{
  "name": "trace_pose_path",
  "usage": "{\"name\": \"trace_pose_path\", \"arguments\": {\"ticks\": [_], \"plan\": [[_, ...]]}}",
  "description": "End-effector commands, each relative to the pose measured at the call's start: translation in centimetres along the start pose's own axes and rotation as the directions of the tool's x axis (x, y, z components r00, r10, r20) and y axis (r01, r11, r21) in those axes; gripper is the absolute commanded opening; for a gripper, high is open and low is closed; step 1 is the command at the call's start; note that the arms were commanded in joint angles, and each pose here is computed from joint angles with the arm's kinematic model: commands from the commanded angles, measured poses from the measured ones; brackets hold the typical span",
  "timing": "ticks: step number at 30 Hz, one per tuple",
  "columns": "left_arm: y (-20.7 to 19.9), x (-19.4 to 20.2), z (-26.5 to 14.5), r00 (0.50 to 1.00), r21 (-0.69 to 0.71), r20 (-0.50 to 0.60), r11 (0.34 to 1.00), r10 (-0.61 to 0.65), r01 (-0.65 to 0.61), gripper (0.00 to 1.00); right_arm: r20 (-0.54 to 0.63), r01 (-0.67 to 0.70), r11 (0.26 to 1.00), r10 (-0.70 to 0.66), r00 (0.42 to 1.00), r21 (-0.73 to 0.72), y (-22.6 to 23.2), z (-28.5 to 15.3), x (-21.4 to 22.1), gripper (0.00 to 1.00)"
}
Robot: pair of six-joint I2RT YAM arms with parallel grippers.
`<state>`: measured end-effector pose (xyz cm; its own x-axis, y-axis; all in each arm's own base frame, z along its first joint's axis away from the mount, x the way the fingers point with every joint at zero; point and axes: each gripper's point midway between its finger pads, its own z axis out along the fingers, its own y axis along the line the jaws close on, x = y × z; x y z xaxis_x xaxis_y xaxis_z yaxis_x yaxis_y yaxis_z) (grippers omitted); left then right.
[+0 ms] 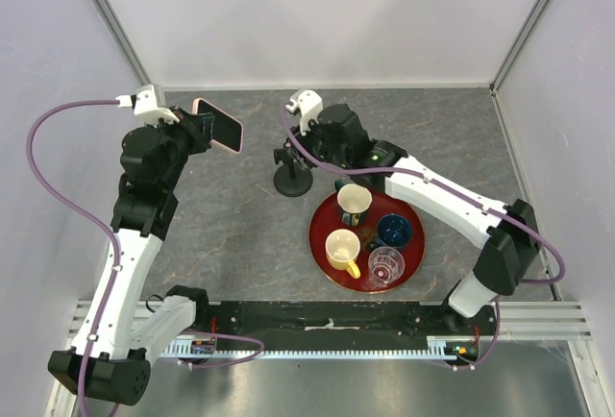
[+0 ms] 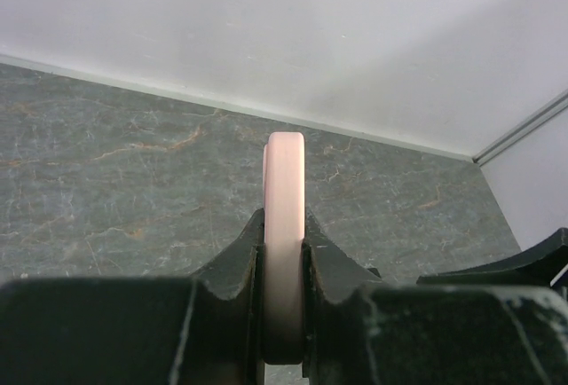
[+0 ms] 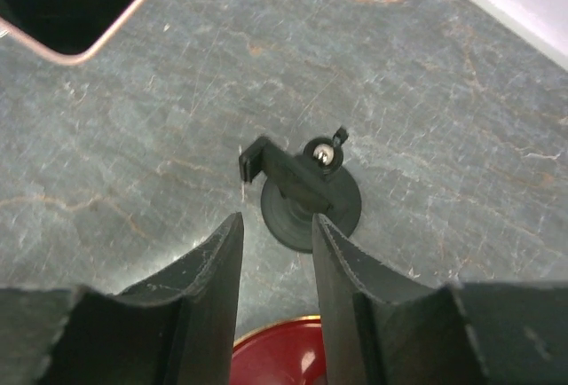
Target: Place the phone on the phone stand
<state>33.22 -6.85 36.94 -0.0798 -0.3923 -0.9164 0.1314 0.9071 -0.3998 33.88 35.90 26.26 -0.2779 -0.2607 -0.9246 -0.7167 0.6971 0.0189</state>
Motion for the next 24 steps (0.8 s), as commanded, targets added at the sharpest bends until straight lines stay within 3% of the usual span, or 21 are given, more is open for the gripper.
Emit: {"name": "trace_pose_path", "arguments": {"ticks": [1, 10, 24], "plan": [[-1.2, -4.4, -0.3, 0.990, 0.021, 0.135, 0.999, -0.040, 0.037, 0.02, -0.083, 0.012, 0.985, 0.002, 0.997, 0.171, -1.6, 0.4, -0.7, 0.43], [-1.2, -4.2, -0.1, 0.991, 0.024, 0.130, 0.999, -0.039, 0.037, 0.02, -0.255, -0.035, 0.977, 0.090, 0.963, 0.212, -0.9, 2.6, 1.9, 0.47], [-1.6, -3.9, 0.1, 0.991, 0.049, 0.122, 0.998, -0.053, 0.047, 0.02, -0.298, -0.001, 0.970, 0.076, 0.951, 0.244, -1.5, 2.4, 2.9, 0.49]]}}
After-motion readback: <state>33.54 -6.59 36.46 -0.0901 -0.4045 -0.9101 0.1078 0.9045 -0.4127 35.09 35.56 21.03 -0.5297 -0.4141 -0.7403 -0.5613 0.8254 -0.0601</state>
